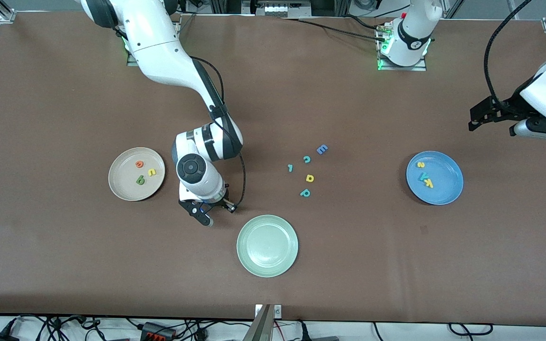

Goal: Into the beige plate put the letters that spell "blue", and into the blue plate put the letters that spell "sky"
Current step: 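Grasp the green stick with the right gripper while the left arm withdraws, then place the green stick on the white plate with the right gripper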

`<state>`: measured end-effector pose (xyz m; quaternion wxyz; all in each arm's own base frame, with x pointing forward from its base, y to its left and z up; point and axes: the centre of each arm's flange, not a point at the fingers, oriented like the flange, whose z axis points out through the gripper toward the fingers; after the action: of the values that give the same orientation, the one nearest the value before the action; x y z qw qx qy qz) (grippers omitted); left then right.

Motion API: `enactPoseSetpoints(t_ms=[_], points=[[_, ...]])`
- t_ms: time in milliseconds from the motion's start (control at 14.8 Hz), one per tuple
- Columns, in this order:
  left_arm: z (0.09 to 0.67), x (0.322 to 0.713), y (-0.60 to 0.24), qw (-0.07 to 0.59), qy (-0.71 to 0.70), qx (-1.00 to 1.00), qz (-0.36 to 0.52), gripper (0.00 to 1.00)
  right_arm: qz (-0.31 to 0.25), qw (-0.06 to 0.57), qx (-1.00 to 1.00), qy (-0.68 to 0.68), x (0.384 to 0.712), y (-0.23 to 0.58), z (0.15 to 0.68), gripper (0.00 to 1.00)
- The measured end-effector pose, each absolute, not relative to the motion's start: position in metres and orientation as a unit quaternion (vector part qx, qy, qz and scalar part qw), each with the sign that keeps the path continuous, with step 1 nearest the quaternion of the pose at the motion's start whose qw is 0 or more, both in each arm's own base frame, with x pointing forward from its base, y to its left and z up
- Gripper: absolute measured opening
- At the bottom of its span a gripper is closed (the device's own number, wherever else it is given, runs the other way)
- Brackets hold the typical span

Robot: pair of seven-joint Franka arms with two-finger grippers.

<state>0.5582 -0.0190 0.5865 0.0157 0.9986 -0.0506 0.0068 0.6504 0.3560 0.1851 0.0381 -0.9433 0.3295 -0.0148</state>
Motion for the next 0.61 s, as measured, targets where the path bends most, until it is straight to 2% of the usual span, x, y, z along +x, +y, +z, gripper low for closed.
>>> enactPoseSetpoints(t_ms=[270, 608], points=[[0.598, 0.558, -0.015, 0.004, -0.051, 0.999, 0.011, 1.0, -0.015, 0.038, -0.948, 0.317, 0.653, 0.355, 0.194, 0.09], [0.598, 0.556, -0.013, 0.003, -0.033, 0.999, 0.004, 1.0, 0.048, -0.012, -0.968, 0.246, 0.645, 0.292, 0.219, 0.09]])
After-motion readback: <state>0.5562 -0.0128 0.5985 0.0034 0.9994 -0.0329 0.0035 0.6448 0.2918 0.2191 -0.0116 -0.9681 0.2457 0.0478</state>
